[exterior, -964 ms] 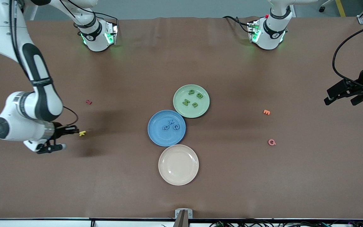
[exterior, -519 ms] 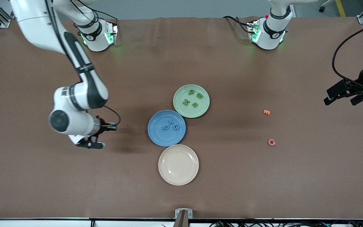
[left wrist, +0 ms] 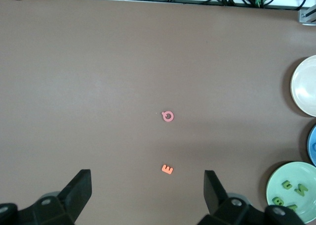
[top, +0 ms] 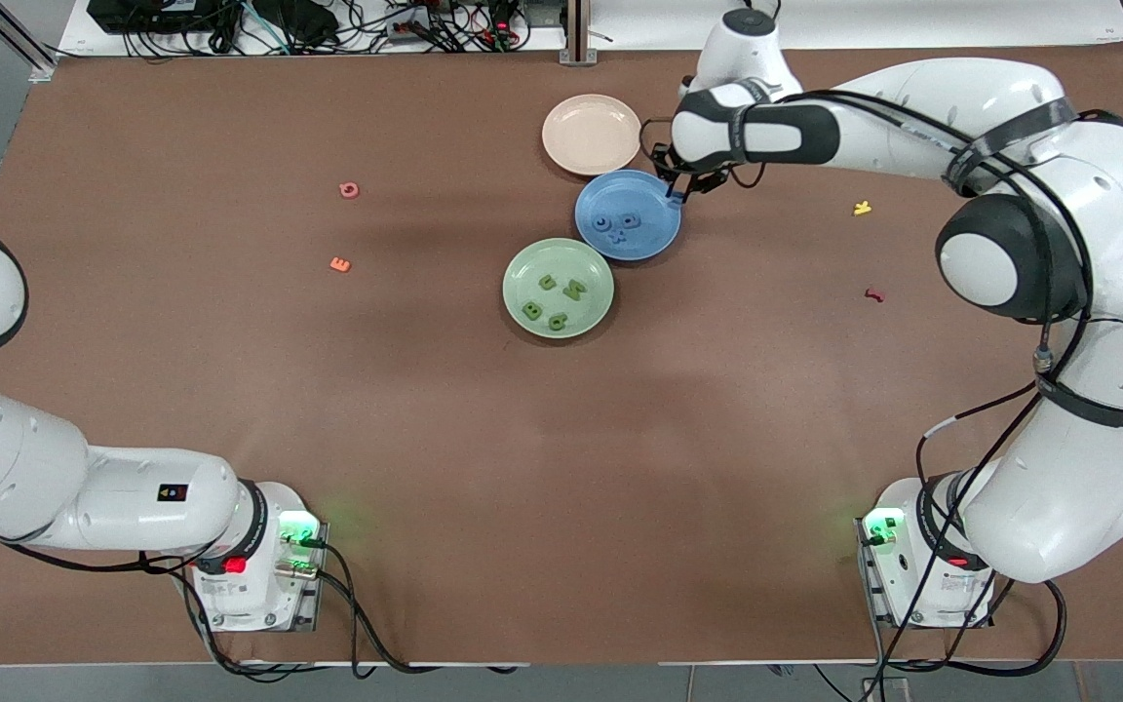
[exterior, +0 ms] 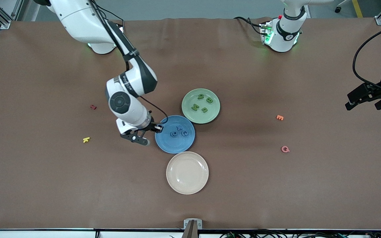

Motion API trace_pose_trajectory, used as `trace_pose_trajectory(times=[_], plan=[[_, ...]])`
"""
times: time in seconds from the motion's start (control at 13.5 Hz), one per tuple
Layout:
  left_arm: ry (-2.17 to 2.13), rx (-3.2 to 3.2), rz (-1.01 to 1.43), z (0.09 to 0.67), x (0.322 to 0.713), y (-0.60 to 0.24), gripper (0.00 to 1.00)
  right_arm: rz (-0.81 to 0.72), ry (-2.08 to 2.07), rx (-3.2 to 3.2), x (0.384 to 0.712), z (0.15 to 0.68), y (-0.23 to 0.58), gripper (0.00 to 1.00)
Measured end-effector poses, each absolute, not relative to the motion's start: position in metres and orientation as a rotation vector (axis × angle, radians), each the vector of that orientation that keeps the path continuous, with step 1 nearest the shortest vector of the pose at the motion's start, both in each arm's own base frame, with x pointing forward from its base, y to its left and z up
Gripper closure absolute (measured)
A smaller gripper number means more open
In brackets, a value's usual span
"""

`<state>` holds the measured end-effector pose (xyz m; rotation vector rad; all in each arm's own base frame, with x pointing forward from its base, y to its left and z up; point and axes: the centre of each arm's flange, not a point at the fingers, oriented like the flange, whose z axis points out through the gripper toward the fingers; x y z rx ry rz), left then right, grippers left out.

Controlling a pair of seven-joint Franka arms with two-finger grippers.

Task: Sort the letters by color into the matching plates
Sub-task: 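Lower the blue E onto the blue plate and open the right gripper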

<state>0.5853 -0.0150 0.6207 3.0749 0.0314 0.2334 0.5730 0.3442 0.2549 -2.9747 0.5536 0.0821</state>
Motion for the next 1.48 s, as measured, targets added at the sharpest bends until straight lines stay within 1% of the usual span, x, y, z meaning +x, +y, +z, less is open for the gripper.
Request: trace_pose_trajectory(times=[0.37, 0.82, 0.89, 0.96, 1.04, 1.11, 1.48], plan=[[0.030, 3.076, 0.222, 0.622, 0.584, -0.015, 0.00, 0.067, 0.605, -2.972, 0.560, 0.223, 0.368, 0.73], [0.014, 3.076, 0.221, 0.622, 0.583, -0.021, 0.00, 0.066, 0.609, -2.974, 0.559, 0.219, 0.370, 0.73], [0.014, 3.076, 0.221, 0.622, 0.583, -0.021, 0.00, 0.066, 0.610, -2.974, 0.559, 0.219, 0.370, 0.73], [0.014, 3.076, 0.221, 0.622, 0.583, -0.021, 0.00, 0.065, 0.612, -2.973, 0.559, 0.219, 0.370, 0.70], [0.014, 3.076, 0.221, 0.622, 0.583, -0.021, 0.00, 0.062, 0.614, -2.971, 0.560, 0.220, 0.370, 0.70], [0.014, 3.076, 0.221, 0.622, 0.583, -0.021, 0.00, 0.059, 0.614, -2.969, 0.561, 0.221, 0.370, 0.62], [0.014, 3.076, 0.221, 0.622, 0.583, -0.021, 0.00, 0.056, 0.616, -2.968, 0.561, 0.222, 0.371, 0.11]])
